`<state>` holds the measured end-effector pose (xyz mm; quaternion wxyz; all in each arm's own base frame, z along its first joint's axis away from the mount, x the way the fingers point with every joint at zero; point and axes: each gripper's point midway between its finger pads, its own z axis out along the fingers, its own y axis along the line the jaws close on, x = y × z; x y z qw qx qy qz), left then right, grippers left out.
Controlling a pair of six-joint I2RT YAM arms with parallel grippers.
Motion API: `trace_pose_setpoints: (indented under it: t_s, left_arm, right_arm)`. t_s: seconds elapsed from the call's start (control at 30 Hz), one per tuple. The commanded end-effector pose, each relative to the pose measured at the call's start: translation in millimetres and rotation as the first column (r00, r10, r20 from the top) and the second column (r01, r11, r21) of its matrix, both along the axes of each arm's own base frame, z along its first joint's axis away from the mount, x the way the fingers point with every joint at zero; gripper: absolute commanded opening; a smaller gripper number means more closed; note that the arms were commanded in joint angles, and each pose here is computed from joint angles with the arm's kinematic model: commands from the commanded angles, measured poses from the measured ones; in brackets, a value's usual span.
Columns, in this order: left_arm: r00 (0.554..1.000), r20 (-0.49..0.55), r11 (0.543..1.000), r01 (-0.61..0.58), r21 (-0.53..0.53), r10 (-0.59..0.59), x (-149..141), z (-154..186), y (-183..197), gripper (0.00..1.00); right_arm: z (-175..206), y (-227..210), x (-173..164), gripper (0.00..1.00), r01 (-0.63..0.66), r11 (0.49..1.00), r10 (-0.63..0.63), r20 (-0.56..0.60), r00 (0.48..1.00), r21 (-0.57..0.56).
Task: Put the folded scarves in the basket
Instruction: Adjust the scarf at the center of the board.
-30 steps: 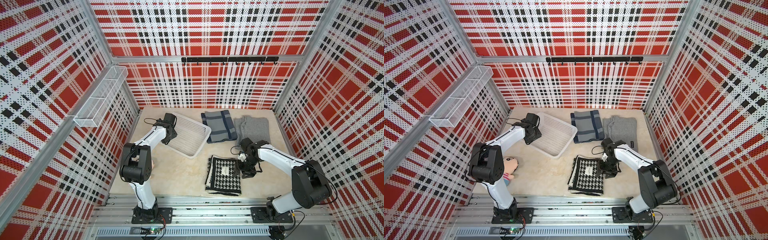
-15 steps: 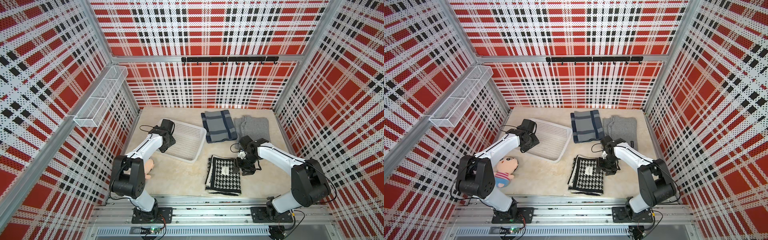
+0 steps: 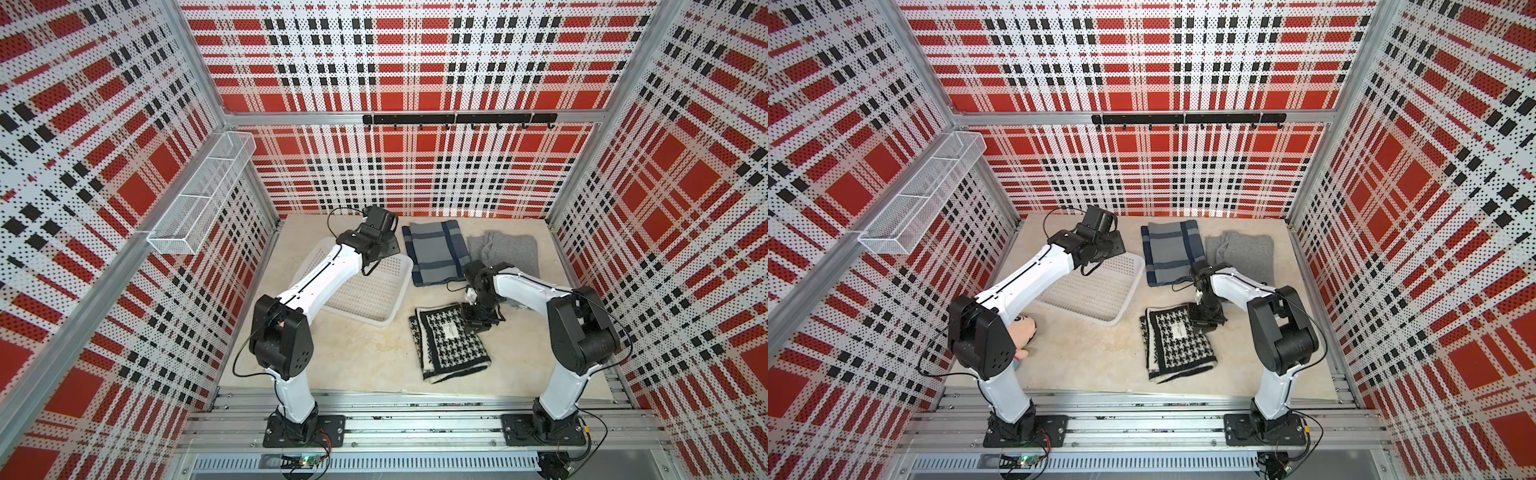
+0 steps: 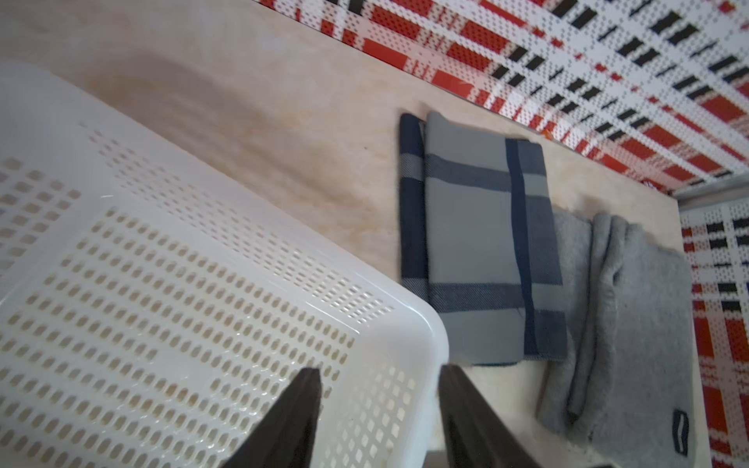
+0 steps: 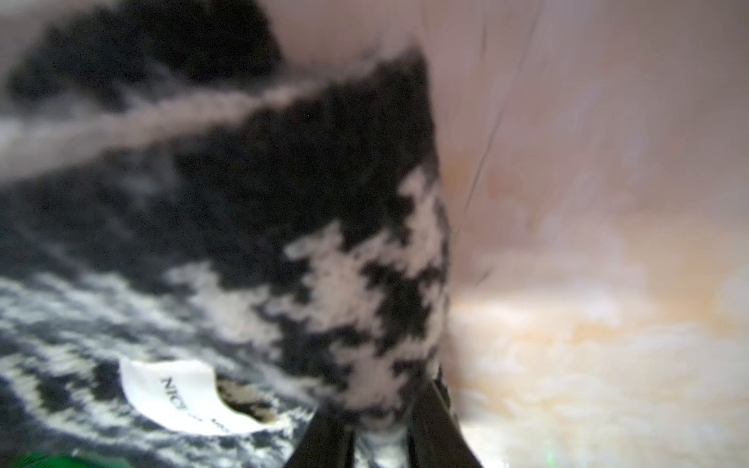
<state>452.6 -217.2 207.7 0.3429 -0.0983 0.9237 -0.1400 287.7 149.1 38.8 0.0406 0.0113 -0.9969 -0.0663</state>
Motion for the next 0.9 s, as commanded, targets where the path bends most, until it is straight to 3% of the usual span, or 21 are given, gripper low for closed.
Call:
trace_pose_setpoints:
  t_s: [0.0, 0.1, 0.17, 0.33, 0.53, 0.87]
  left_arm:
    - [0.986, 0.034, 0.986, 0.164, -0.035, -0.163, 0.4, 7.0, -34.5, 0.51]
    - [0.973, 0.036, 0.972, 0.23, -0.045, -0.229, -5.0, 3.6, -52.2, 0.48]
    - [0.966, 0.037, 0.966, 0.257, -0.036, -0.255, -8.4, 2.6, -59.4, 0.46]
    - [0.955, 0.047, 0.956, 0.294, 0.007, -0.294, -13.7, 0.9, -67.3, 0.45]
    - [0.95, 0.04, 0.951, 0.309, 0.026, -0.31, -11.0, -6.8, -70.6, 0.45]
    - [0.969, 0.049, 0.97, 0.243, -0.006, -0.243, -0.9, 0.8, -55.0, 0.45]
  right_arm:
    - [-1.2, -26.4, 44.9, 0.31, -0.062, 0.976, 0.086, 0.11, 0.99, -0.207]
    - [13.1, -21.3, 76.2, 0.53, -0.049, 0.975, 0.096, 0.213, 0.972, -0.215]
    - [29.8, -16.2, 85.3, 0.61, -0.03, 0.983, 0.08, 0.275, 0.958, -0.183]
    - [55.5, -17.0, 52.7, 0.65, 0.008, 0.995, 0.02, 0.29, 0.957, -0.095]
    - [52.0, 6.0, 1.2, 0.68, 0.047, 0.992, -0.067, 0.171, 0.983, 0.114]
    - [51.1, 78.7, 17.7, 0.57, -0.142, 0.96, 0.095, 0.194, 0.976, 0.243]
